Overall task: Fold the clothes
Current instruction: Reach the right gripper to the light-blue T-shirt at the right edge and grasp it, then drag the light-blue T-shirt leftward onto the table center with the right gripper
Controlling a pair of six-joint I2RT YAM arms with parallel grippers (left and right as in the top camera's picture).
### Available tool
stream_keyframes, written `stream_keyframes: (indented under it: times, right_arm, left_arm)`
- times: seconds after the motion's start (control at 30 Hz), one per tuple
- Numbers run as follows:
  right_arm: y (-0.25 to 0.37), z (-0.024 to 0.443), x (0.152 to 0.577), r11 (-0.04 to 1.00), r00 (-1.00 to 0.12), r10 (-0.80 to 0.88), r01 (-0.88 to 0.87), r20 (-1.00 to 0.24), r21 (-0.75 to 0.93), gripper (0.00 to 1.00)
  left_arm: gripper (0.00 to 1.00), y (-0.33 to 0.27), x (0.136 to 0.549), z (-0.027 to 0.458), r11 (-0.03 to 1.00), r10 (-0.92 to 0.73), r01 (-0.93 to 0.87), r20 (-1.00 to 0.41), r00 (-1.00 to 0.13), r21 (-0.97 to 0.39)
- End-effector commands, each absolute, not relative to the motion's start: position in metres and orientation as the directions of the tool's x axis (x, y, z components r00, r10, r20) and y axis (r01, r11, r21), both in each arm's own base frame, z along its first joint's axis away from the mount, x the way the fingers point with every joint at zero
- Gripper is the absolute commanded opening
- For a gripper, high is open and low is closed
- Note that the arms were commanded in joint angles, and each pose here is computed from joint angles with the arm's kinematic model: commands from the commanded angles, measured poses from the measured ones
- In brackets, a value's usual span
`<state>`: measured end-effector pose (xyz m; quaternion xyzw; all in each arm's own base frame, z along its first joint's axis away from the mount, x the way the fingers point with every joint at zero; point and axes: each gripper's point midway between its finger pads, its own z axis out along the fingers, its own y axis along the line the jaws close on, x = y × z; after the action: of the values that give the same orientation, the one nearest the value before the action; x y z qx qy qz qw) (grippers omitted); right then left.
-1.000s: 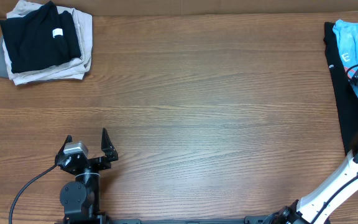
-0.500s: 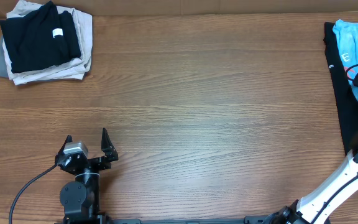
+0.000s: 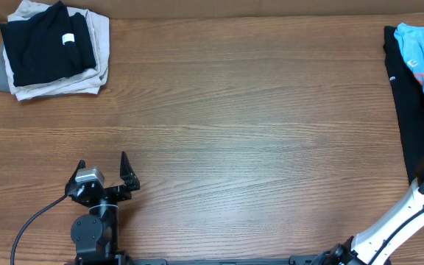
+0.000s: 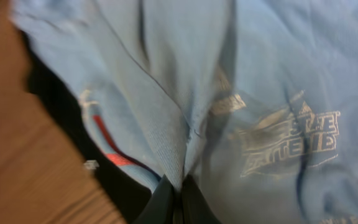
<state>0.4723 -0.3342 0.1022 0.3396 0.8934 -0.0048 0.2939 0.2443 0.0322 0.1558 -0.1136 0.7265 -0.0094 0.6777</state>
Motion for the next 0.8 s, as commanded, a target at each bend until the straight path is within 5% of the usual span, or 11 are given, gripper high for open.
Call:
stream_keyframes:
  times: [0.0, 0.3, 0.53, 0.77]
  right_arm:
    - [-0.305, 0.222, 0.493, 0.834, -0.498, 0.534, 0.446, -0.684, 0.326, 0.04]
    - [-0.104, 0.331, 0.529, 0.915, -0.531, 0.319, -0.045, -0.785, 0.402, 0.04]
    - [0.074, 0.318, 0.536, 0.850, -0.634, 0.131, -0.323, -0.762, 0.415, 0.04]
    - [0.254, 0.272, 0.491, 0.714, -0.731, -0.086, -0.519, -0.677, 0.470, 0.04]
  left_arm:
    - [1.00, 0.033, 0.244, 0.157, 0.978, -0.152, -0.150, -0.987, -0.052, -0.143]
    - [1.00, 0.033, 0.244, 0.157, 0.978, -0.152, -0.150, -0.987, -0.052, -0.143]
    - [1.00, 0.033, 0.244, 0.157, 0.978, -0.152, -0.150, -0.987, -0.052, -0.143]
    - [1.00, 0.033, 0.244, 0.157, 0.978, -0.152, -0.150, -0.987, -0.052, -0.143]
